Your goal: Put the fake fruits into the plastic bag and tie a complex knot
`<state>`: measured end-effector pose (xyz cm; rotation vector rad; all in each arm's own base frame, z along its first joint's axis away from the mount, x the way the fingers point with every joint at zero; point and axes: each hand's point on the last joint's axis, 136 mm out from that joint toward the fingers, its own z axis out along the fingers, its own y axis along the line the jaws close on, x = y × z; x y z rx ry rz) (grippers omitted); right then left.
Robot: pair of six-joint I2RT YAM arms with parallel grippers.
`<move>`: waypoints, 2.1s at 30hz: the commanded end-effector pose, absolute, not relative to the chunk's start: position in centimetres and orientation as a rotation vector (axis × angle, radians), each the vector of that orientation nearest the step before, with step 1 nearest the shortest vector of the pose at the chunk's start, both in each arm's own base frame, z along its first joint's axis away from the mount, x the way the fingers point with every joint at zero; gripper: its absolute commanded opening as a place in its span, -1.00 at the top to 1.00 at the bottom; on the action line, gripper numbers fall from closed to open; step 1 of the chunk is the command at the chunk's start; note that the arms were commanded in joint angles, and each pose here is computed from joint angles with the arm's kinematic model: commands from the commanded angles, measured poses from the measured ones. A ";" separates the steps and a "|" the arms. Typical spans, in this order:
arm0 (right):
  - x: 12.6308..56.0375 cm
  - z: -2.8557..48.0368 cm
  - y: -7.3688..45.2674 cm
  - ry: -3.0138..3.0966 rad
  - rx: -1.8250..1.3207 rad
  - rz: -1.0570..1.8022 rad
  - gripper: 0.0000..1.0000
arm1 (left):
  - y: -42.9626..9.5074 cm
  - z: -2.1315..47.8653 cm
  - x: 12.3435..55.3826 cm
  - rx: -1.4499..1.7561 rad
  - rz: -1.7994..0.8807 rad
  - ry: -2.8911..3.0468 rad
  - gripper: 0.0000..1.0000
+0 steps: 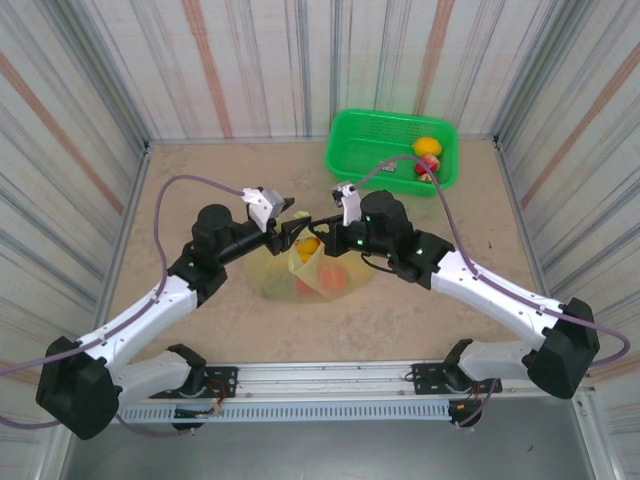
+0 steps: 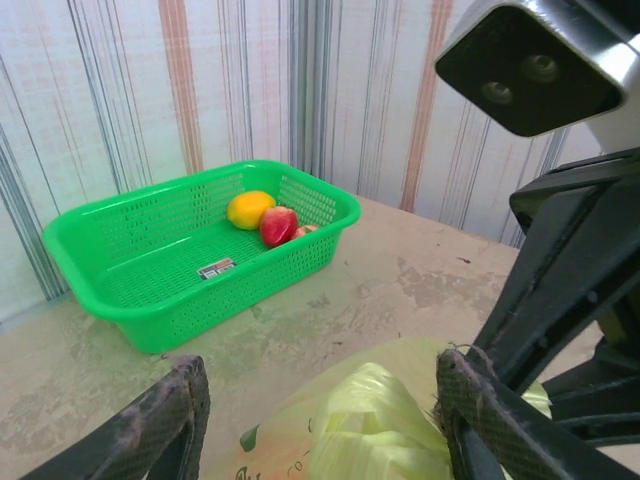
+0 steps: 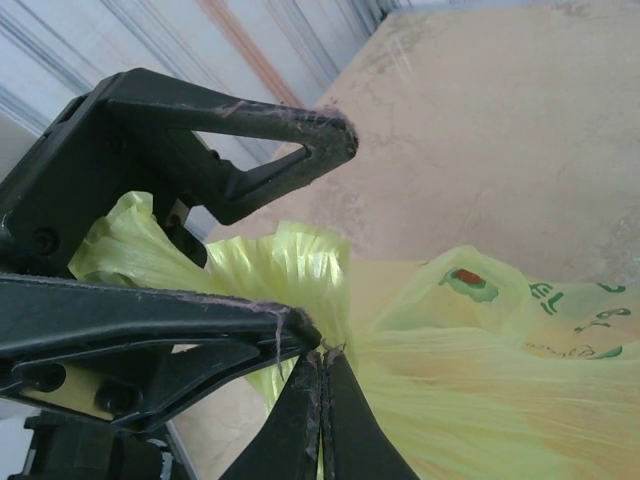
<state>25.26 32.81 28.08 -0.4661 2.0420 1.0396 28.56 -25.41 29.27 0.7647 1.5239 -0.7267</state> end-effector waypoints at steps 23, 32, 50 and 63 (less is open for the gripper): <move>22.4 26.1 34.1 1.987 -0.504 1.039 0.65 | -26.0 29.5 28.1 0.809 -0.773 1.523 0.16; 23.0 25.5 34.0 1.985 -0.607 0.925 0.10 | -26.3 29.5 27.3 0.860 -0.792 1.487 0.83; 22.5 31.1 29.5 1.730 -1.199 0.945 -0.17 | -26.3 29.7 27.0 0.879 -0.769 1.433 0.96; 23.7 28.2 33.0 1.852 -1.370 1.219 -0.22 | -26.3 30.1 26.7 0.885 -0.776 1.417 0.96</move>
